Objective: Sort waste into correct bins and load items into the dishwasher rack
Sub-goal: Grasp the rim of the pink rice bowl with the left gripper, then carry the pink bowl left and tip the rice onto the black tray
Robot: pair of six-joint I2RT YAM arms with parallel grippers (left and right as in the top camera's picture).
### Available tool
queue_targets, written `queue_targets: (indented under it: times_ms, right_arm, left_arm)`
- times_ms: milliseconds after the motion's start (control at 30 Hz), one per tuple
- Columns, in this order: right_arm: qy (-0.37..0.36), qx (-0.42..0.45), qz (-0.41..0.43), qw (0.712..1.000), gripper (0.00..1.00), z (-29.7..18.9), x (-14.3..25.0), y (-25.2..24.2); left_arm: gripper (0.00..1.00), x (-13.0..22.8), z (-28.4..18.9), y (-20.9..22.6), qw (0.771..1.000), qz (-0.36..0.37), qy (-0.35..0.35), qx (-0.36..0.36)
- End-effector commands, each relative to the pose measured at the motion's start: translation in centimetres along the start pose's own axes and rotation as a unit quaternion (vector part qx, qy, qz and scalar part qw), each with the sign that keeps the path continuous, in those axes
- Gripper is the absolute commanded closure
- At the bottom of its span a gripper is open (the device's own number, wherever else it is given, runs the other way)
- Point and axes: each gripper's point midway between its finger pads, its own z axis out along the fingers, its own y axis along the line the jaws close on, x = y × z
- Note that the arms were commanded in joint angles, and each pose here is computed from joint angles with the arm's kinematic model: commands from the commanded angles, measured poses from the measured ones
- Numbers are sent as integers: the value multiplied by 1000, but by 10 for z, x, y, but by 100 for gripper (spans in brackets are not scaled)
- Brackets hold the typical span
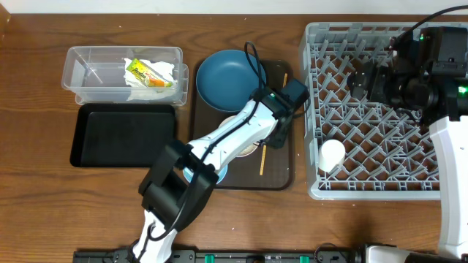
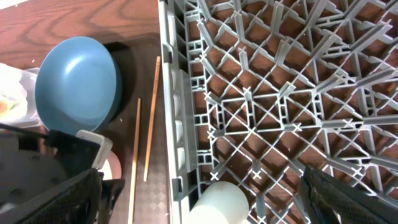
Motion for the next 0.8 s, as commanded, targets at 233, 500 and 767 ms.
queue_targets:
  times_ms: [233,500,767]
  right_arm:
    - [-5,3,-9,1000,1,-5,-3,0]
    - [-4,3,-9,1000,1,-5,-2,0]
    - [-4,3,-9,1000,1,-5,-2,0]
  left_arm:
    - [75,2,21,3,1000,-11,15,-17]
    - [92,5,31,2,999,-9,26,-20]
    - [94,3,14,-1,1000,-10,17,-4]
